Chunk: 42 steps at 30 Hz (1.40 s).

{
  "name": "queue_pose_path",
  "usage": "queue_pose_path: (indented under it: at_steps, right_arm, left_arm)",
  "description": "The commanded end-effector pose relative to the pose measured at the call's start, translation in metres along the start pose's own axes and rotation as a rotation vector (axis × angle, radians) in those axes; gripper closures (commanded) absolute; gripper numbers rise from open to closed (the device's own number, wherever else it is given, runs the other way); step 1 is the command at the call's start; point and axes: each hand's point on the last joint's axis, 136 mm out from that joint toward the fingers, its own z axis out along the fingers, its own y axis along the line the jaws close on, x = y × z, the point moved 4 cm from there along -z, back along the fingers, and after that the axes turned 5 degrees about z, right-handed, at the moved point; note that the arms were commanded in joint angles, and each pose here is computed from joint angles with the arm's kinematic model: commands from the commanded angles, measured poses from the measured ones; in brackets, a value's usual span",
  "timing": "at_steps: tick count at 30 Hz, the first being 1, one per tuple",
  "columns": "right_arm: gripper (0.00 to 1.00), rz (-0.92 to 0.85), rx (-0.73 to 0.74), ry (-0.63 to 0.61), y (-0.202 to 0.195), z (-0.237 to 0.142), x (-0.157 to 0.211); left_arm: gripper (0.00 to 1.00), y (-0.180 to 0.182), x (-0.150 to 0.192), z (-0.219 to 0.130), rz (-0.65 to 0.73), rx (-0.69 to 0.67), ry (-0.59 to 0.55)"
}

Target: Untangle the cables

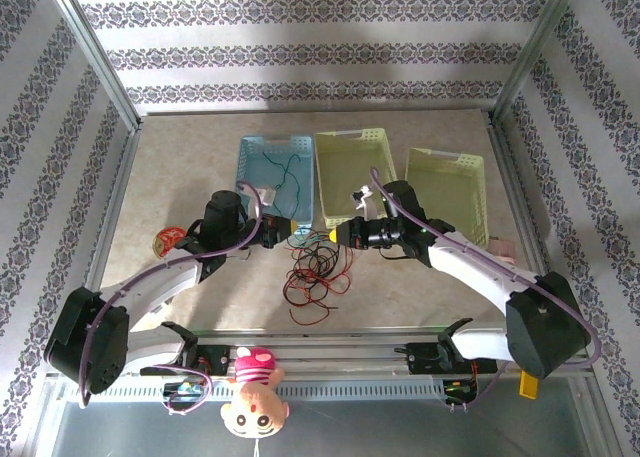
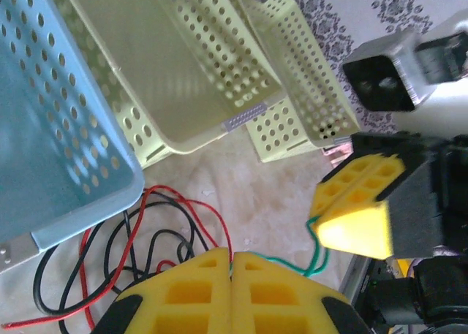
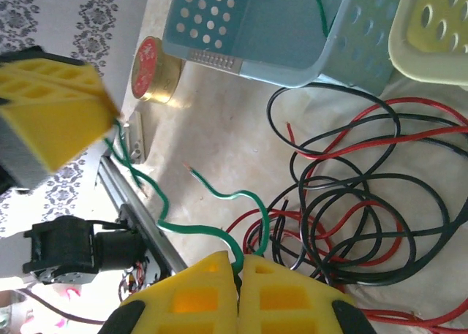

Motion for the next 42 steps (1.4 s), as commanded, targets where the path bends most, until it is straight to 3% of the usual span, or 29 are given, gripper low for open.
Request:
queue_pose_path:
  at_steps: [1, 17, 21, 24, 25, 27, 28, 31, 38, 39, 42]
  right_arm:
    - [1.0, -0.024, 0.063, -0.048, -0.001, 0.005, -0.012]
    - [1.0, -0.086, 0.131, 0.01, 0.011, 0.043, -0.034]
    - [1.0, -0.107, 0.093, 0.05, 0.026, 0.071, -0.046]
    - [1.0, -0.097, 0.072, 0.056, 0.033, 0.084, -0.054]
    - [1.0, -0.087, 0.073, 0.052, 0.033, 0.086, -0.057]
    - [1.0, -0.063, 0.09, 0.039, 0.03, 0.089, -0.063]
    - [1.0, -0.044, 0.103, 0.033, 0.027, 0.09, -0.066]
    - [1.0, 0.008, 0.125, 0.038, 0.018, 0.095, -0.071]
    - [1.0, 0.062, 0.142, 0.054, 0.01, 0.109, -0.079]
    - [0.95, 0.064, 0.145, 0.05, 0.011, 0.11, -0.081]
    - [0.64, 0.055, 0.147, 0.021, 0.016, 0.109, -0.09]
  left_arm:
    - [1.0, -0.028, -0.042, -0.013, 0.066, 0.061, -0.123]
    - [1.0, -0.08, -0.127, -0.039, 0.15, 0.17, -0.412]
    - [1.0, -0.072, -0.146, -0.035, 0.163, 0.109, -0.462]
    - [1.0, -0.046, -0.147, -0.028, 0.124, -0.047, -0.467]
    - [0.96, -0.035, -0.145, -0.027, 0.116, -0.117, -0.462]
    - [0.67, -0.012, -0.138, -0.031, 0.104, -0.27, -0.449]
    - [0.58, -0.003, -0.134, -0.035, 0.106, -0.341, -0.447]
    - [0.39, 0.014, -0.125, -0.055, 0.123, -0.507, -0.467]
    - [0.35, 0.024, -0.099, -0.098, 0.175, -0.716, -0.418]
    - [0.35, 0.026, -0.092, -0.1, 0.17, -0.725, -0.398]
    - [0.33, 0.031, -0.072, -0.1, 0.153, -0.721, -0.327]
